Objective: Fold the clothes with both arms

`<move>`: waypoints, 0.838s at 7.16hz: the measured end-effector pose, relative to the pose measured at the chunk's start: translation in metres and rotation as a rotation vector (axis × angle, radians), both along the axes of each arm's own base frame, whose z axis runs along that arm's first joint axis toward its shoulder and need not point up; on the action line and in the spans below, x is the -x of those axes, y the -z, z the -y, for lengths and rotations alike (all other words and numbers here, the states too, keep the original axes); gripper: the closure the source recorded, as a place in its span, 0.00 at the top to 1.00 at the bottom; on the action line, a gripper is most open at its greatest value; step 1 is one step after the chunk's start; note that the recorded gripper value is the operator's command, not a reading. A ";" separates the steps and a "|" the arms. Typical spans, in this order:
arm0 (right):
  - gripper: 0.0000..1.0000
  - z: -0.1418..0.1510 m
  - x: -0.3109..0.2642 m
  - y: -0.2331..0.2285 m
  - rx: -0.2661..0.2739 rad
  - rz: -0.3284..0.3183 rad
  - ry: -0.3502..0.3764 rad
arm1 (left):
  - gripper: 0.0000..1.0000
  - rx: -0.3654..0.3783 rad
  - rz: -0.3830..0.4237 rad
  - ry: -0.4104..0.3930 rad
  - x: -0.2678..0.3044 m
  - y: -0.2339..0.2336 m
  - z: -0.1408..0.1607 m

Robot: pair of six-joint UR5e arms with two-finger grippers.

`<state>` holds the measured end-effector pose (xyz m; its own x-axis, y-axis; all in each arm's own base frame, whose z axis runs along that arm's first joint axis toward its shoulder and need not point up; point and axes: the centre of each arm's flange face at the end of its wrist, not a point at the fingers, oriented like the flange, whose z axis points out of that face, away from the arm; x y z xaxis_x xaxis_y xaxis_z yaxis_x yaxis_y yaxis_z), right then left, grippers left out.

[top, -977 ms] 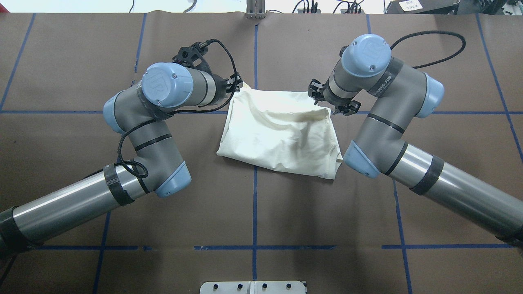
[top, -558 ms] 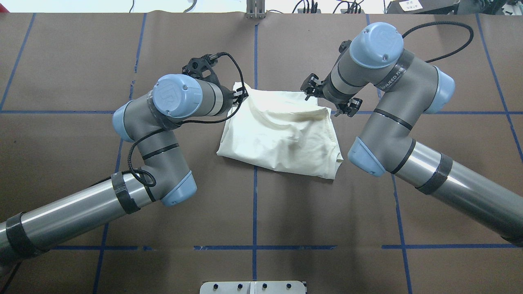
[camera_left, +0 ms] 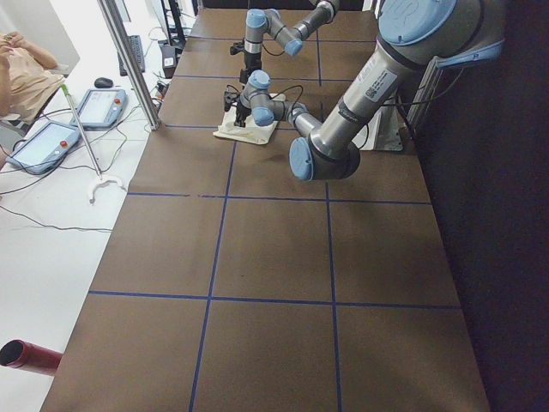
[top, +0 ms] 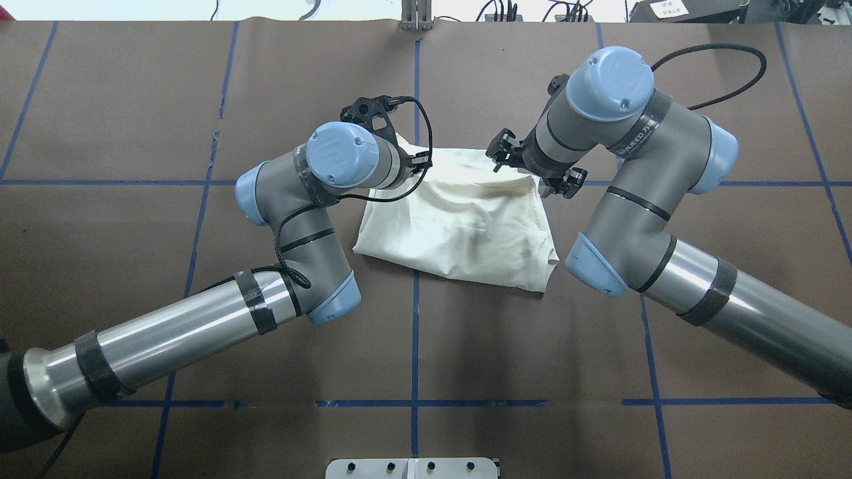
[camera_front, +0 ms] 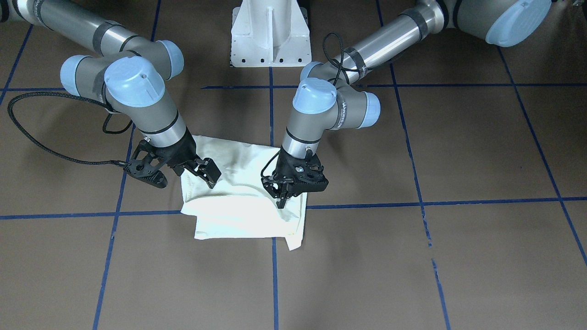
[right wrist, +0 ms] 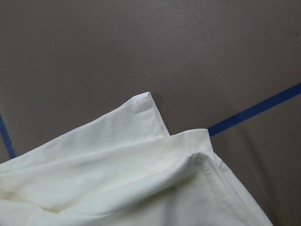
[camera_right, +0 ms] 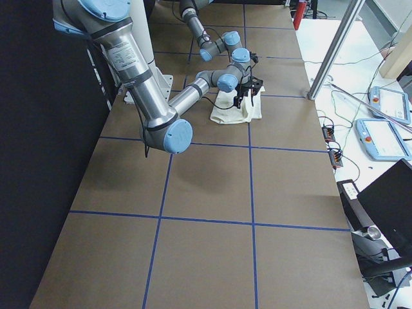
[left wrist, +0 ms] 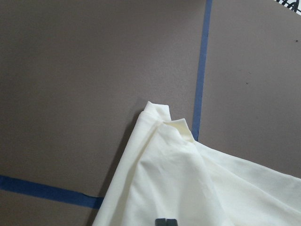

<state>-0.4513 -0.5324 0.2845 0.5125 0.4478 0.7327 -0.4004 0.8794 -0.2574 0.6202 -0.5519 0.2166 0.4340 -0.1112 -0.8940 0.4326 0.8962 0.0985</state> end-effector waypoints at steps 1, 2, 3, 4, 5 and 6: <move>1.00 -0.003 0.002 -0.002 0.000 -0.003 0.002 | 0.00 -0.022 -0.016 0.009 0.000 -0.006 0.015; 1.00 -0.007 0.004 -0.003 0.000 -0.004 0.006 | 0.00 -0.030 -0.042 0.017 0.015 -0.005 0.037; 1.00 -0.011 0.007 -0.006 0.004 -0.006 0.008 | 0.00 -0.026 -0.073 0.004 0.033 0.003 0.053; 1.00 -0.013 0.008 -0.008 0.007 -0.008 0.010 | 0.00 -0.028 -0.101 -0.010 0.045 0.013 0.054; 1.00 -0.014 0.009 -0.009 0.008 -0.009 0.011 | 0.00 -0.018 -0.123 -0.029 0.052 0.012 0.032; 1.00 -0.015 0.009 -0.009 0.008 -0.008 0.012 | 0.00 0.010 -0.132 -0.050 0.057 0.000 -0.001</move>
<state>-0.4605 -0.5174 0.2931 0.5234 0.4476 0.7251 -0.3920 0.8820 -0.2615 0.5636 -0.5506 0.2164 0.3181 -0.1014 -0.9426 0.3964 0.9174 0.0351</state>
